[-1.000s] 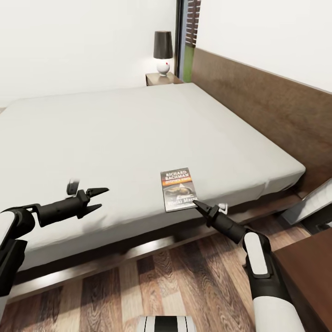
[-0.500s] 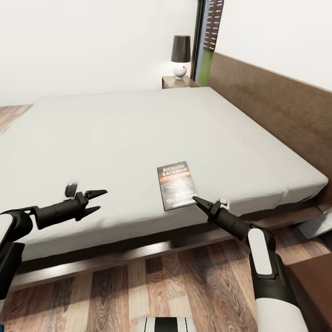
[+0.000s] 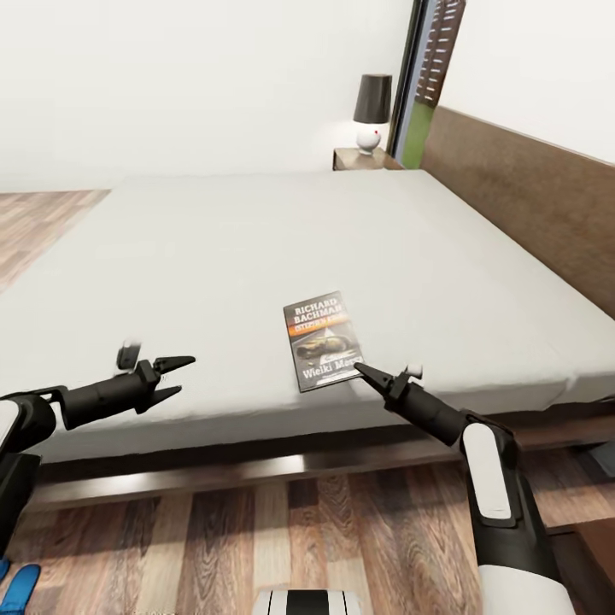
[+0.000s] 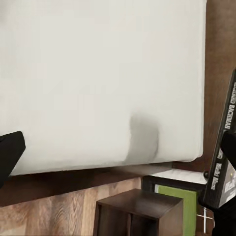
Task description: In the bedroom, move the book from the bed onto either nightstand, and place the two sandals side by side next to the bed.
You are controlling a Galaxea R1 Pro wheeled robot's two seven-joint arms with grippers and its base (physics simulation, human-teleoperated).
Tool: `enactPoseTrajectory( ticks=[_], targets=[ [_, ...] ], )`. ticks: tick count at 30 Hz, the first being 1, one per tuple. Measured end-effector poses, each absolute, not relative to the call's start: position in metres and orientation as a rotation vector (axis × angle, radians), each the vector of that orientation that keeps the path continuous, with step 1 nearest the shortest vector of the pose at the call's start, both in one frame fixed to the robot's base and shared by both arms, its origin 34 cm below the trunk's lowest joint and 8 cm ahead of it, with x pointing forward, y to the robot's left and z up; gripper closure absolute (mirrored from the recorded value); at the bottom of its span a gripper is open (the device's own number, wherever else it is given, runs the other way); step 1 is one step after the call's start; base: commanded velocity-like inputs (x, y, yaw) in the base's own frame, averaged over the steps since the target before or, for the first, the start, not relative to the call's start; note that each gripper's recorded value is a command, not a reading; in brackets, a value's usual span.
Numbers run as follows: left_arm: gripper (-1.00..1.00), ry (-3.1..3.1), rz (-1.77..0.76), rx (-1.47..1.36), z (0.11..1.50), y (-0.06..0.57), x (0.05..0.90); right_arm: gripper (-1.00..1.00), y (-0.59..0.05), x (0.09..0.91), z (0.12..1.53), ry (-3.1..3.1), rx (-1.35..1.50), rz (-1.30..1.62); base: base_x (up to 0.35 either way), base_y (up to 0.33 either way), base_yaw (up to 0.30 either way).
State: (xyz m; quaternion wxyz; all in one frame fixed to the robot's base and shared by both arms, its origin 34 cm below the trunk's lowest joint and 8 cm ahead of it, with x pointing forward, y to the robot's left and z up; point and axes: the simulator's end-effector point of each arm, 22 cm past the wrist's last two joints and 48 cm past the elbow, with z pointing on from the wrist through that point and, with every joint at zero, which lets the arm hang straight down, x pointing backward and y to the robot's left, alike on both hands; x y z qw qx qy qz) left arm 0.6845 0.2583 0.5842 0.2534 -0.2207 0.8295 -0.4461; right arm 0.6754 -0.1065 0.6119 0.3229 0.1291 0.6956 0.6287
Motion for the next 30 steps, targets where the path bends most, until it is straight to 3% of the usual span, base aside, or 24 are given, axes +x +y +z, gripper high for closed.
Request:
enactPoseTrajectory(
  ticks=[30],
  targets=[
    [-1.00, 2.220, -1.113, -0.707, 0.585, 0.318, 0.658, 1.00, -0.067, 0.644, 0.660, 1.806, 0.112, 1.659, 0.000, 0.000, 0.225]
  ],
)
